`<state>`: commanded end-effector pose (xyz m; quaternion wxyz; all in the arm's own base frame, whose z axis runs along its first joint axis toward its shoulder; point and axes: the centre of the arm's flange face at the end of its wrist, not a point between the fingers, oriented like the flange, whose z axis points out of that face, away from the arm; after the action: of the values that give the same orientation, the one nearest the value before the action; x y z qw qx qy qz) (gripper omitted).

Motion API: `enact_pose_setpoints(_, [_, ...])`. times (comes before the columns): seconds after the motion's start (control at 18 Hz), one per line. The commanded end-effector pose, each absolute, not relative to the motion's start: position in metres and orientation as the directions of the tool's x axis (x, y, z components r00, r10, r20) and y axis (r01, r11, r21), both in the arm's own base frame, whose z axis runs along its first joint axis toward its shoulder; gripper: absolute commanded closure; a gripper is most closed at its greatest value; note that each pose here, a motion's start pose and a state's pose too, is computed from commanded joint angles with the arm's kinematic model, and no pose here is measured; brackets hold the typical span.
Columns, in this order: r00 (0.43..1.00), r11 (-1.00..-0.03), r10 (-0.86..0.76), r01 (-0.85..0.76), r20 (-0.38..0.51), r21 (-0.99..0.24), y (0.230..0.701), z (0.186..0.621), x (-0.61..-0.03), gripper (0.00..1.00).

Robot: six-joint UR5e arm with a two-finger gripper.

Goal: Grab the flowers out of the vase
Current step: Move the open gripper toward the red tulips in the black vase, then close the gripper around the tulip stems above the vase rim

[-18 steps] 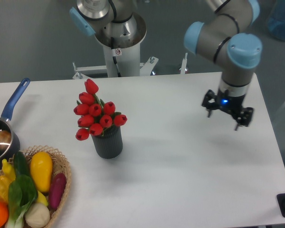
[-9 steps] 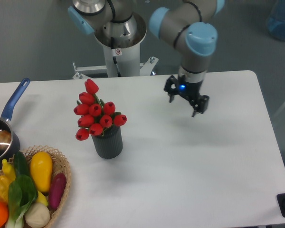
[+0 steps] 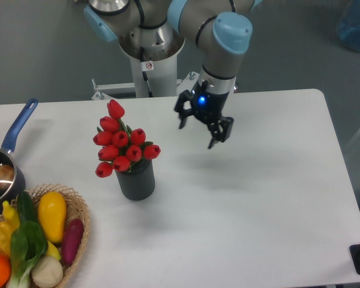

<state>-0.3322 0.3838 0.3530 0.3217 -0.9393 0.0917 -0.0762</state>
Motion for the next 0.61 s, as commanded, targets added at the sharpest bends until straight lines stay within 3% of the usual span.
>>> enact_pose_setpoints(0.17, [0.960, -0.693, -0.254, -0.098, 0.115, -0.714, 0.394, 0.361, -0.326, 0.00])
enact_pose_setpoints(0.61, [0.920, -0.626, -0.379, -0.179, 0.096, -0.759, 0.419, 0.352, -0.295, 0.00])
